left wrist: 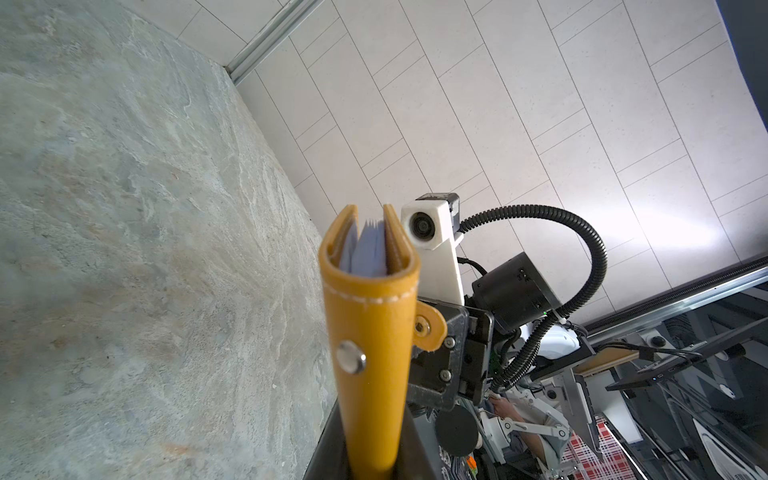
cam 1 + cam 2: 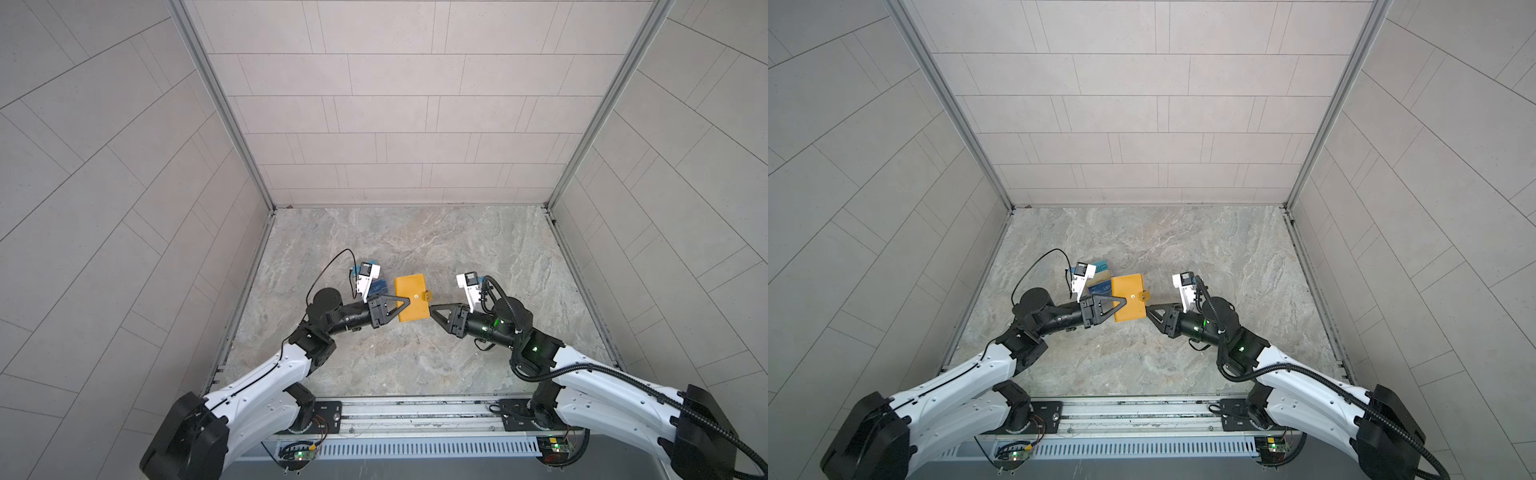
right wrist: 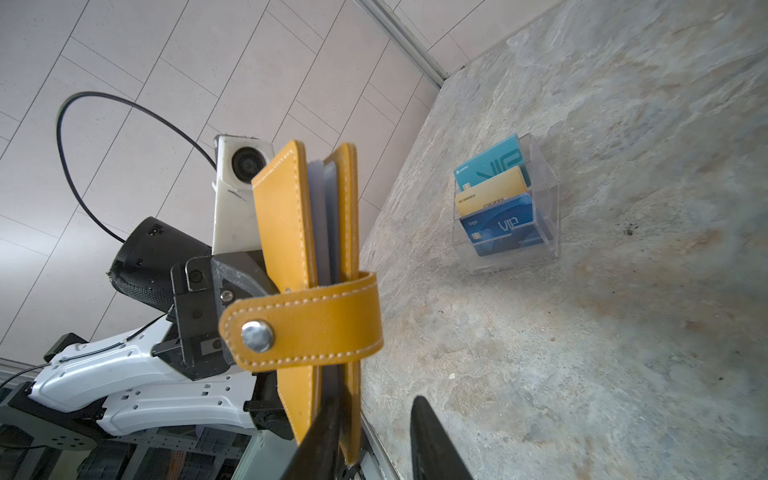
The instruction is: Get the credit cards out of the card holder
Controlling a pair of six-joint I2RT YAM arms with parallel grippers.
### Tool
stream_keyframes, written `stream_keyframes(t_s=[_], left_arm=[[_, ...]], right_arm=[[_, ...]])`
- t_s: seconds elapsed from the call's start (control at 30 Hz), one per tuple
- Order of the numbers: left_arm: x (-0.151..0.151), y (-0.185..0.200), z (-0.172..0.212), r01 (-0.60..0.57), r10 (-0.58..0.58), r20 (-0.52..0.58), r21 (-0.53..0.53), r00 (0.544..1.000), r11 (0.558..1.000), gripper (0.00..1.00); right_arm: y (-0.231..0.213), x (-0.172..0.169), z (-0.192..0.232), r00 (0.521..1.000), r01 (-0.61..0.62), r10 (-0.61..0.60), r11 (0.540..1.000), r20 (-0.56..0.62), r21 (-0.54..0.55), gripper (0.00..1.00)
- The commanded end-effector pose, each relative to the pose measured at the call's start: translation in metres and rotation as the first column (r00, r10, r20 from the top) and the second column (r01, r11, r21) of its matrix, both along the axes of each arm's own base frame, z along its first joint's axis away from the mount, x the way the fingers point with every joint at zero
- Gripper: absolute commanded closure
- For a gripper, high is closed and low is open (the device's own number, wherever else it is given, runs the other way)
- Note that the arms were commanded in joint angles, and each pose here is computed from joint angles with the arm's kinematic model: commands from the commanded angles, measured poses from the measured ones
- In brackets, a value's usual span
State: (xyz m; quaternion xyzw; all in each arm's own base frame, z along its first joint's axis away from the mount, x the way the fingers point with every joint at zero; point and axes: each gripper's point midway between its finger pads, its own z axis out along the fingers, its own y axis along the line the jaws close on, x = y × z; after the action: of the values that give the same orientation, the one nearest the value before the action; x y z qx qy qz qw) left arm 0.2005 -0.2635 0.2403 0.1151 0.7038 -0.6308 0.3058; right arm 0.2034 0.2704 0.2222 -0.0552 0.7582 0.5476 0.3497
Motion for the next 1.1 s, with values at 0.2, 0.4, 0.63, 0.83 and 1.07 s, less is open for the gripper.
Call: stream_keyframes(t_s=[0.2, 0.4, 0.63, 0.83, 1.07], left_arm=[[-0.008, -0.002, 0.033, 0.058, -0.052, 0.091, -0.066, 0.994, 0.996, 1.00], [-0.011, -0.003, 0.032, 0.074, -0.068, 0.090, -0.069, 0.994, 0.995, 1.00], [-0.010, -0.005, 0.030, 0.083, -0.077, 0.079, -0.071, 0.994, 0.994, 1.00], [-0.006, -0.005, 0.023, 0.060, -0.057, 0.071, -0.043, 0.996, 0.997, 0.78], [0.001, 0.003, -0.011, -0.024, 0.014, 0.063, 0.162, 0.998, 0.986, 0.61]], right_arm=[[0.006, 0.003, 0.024, 0.998, -0.011, 0.006, 0.997, 0.065, 0.076, 0.71], [0.009, 0.000, 0.042, 0.994, -0.036, 0.023, 0.990, 0.104, 0.134, 0.72], [0.009, 0.001, 0.048, 0.993, -0.037, 0.020, 0.988, 0.113, 0.149, 0.80], [0.007, 0.002, 0.043, 0.994, -0.022, 0.009, 0.993, 0.107, 0.119, 0.94], [-0.003, 0.004, 0.026, 0.995, 0.026, -0.025, 1.000, 0.096, 0.000, 1.00]])
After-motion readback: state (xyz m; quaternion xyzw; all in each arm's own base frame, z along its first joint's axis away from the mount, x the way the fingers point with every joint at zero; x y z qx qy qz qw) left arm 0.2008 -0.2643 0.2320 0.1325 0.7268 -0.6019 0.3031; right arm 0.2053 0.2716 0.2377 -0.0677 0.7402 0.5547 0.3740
